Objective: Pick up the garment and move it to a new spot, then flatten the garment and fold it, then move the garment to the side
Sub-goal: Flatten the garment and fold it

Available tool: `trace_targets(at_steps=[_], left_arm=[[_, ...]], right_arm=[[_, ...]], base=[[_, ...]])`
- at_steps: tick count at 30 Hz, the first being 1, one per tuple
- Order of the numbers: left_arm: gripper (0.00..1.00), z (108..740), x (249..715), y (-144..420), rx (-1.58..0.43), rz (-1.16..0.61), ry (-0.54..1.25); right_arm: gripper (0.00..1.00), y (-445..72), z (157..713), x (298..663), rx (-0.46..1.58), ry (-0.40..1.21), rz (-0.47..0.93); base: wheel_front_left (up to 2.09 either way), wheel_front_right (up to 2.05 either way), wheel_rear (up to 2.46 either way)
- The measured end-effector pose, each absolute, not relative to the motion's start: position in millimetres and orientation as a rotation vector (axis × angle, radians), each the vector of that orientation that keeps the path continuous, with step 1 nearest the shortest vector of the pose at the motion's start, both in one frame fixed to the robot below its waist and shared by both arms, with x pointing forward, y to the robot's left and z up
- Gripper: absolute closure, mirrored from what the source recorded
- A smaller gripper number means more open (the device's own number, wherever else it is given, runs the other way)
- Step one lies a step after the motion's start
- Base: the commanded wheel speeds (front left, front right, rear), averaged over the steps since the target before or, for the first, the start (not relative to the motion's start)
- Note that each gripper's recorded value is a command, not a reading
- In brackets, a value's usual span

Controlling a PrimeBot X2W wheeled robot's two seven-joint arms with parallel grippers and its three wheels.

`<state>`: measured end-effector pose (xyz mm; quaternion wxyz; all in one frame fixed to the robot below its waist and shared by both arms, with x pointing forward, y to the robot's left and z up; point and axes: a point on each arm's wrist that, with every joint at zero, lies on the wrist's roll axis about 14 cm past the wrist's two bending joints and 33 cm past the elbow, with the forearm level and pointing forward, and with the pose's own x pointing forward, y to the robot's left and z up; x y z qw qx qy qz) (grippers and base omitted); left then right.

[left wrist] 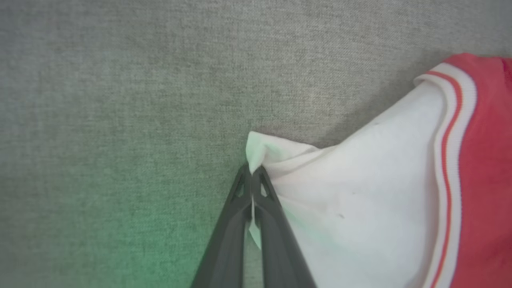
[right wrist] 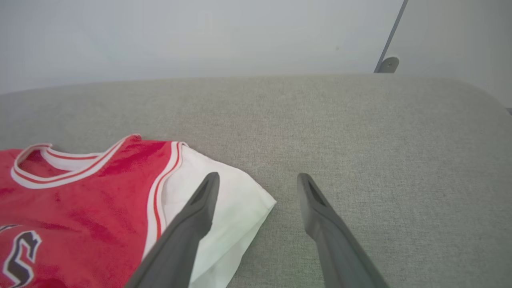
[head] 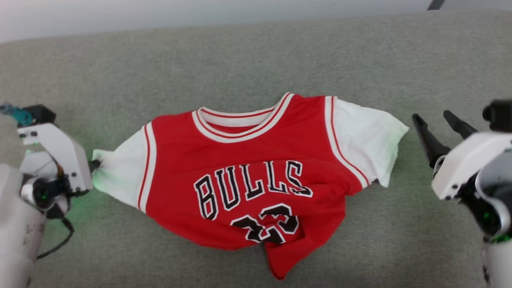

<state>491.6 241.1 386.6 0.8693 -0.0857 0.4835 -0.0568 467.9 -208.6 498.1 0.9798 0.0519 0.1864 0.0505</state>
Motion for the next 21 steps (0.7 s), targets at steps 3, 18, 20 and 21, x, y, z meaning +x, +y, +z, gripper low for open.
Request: trace_targets(at_steps=[3, 18, 20, 21], left_arm=[[1.0, 387, 495, 239, -0.184, -0.125, 1.0], [1.0, 377, 501, 244, -0.216, -0.114, 0.985], [1.0, 376, 501, 245, -0.221, -0.11, 0.989], [1.0, 375, 501, 246, -0.223, -0.108, 0.99]], right_arm=[[0.0, -208, 484, 478, 0.114, 0.477, 0.115], [0.0, -198, 401, 491, 0.136, 0.953, 0.145], [0.0, -194, 396, 494, 0.136, 0.981, 0.152], [0.0, -193, 394, 494, 0.127, 1.0, 0.154]], base=[[0.0, 0.0, 0.0], [0.0, 0.0, 0.0], [0.0, 0.0, 0.0], [0.0, 0.0, 0.0]])
